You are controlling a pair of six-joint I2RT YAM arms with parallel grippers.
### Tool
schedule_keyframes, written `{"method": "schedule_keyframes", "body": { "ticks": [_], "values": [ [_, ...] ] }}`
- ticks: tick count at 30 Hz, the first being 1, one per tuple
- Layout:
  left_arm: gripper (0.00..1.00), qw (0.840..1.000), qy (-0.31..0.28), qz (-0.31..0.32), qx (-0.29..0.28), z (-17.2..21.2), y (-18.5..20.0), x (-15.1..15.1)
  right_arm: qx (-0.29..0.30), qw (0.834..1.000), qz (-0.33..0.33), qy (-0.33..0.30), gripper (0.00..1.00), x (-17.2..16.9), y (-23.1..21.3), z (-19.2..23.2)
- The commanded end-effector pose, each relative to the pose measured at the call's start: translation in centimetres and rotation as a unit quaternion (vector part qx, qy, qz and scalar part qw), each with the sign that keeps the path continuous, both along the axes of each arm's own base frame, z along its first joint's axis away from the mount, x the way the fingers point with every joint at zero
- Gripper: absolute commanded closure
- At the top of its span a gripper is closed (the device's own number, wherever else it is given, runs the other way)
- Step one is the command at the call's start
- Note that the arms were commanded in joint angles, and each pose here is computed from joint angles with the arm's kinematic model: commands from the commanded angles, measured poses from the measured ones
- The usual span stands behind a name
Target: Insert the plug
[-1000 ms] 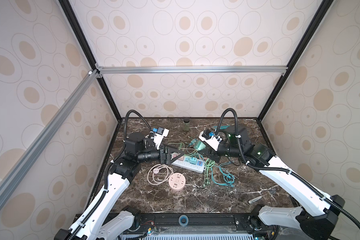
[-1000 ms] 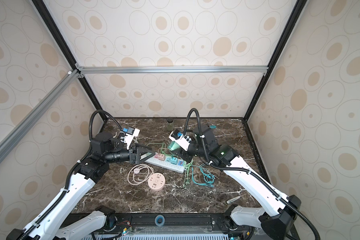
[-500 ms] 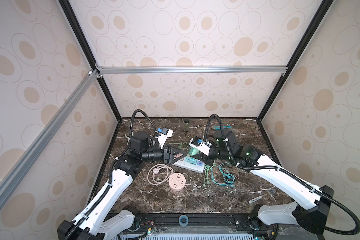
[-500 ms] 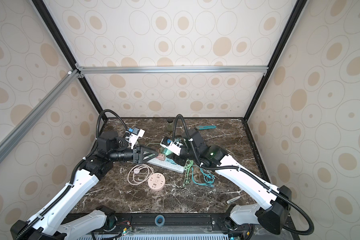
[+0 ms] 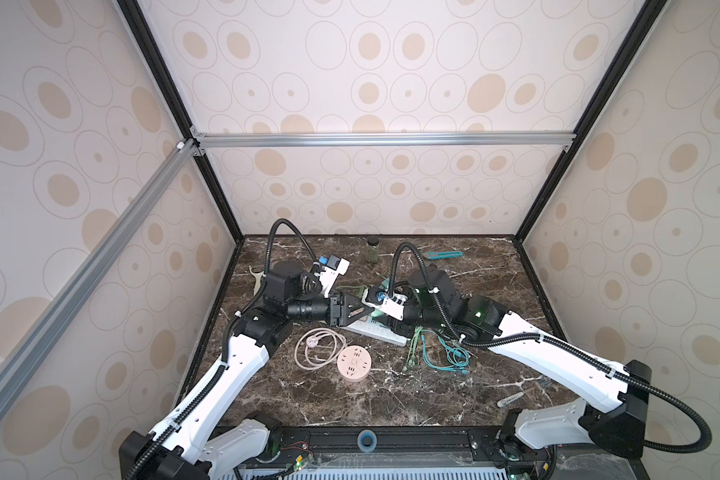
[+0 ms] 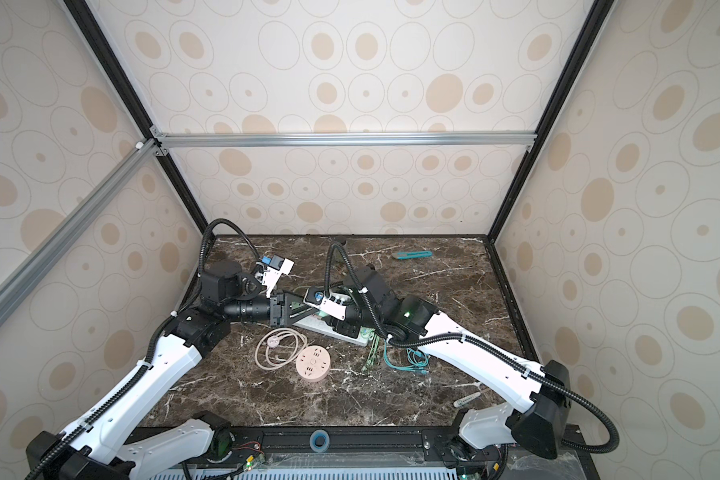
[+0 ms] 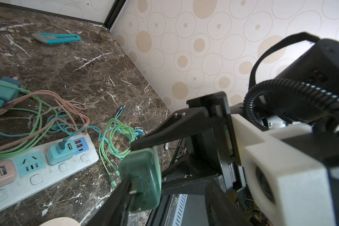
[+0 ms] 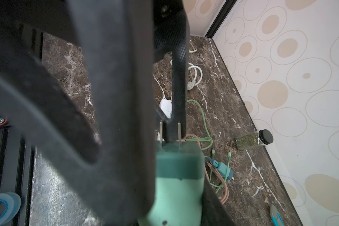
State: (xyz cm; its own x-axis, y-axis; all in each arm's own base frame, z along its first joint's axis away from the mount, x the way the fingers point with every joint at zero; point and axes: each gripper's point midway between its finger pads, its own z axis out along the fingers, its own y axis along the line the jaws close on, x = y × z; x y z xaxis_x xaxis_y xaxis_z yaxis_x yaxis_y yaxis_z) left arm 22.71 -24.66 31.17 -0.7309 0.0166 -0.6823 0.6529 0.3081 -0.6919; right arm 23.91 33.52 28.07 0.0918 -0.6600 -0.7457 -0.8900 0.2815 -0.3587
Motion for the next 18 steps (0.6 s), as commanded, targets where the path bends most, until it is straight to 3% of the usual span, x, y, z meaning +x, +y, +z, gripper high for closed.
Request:
{"method": "schedule_keyframes", "body": {
  "ticks": [1, 5, 13, 18],
  "values": [
    [0.45, 1.0, -0.011, -0.02, -0.011, 0.9, -0.4, -0.6, 0.013, 0.999, -0.001, -0.047, 0.8, 0.8, 0.9, 2.2],
    [0.5, 1.0, -0.006, -0.02, -0.008, 0.5, -0.5, -0.5, 0.012, 0.998, -0.001, -0.055, 0.8, 0.9, 1.0, 2.4],
    [0.45, 0.999, 0.0, 0.018, 0.031, -0.9, -0.2, 1.3, 0.006, 0.998, -0.004, -0.064, 0.81, 0.9, 0.7, 2.3],
    [0.47, 0.999, 0.001, 0.025, 0.035, -1.0, -0.2, 1.8, -0.001, 0.998, -0.007, -0.062, 0.81, 0.9, 0.4, 1.9]
  ]
}}
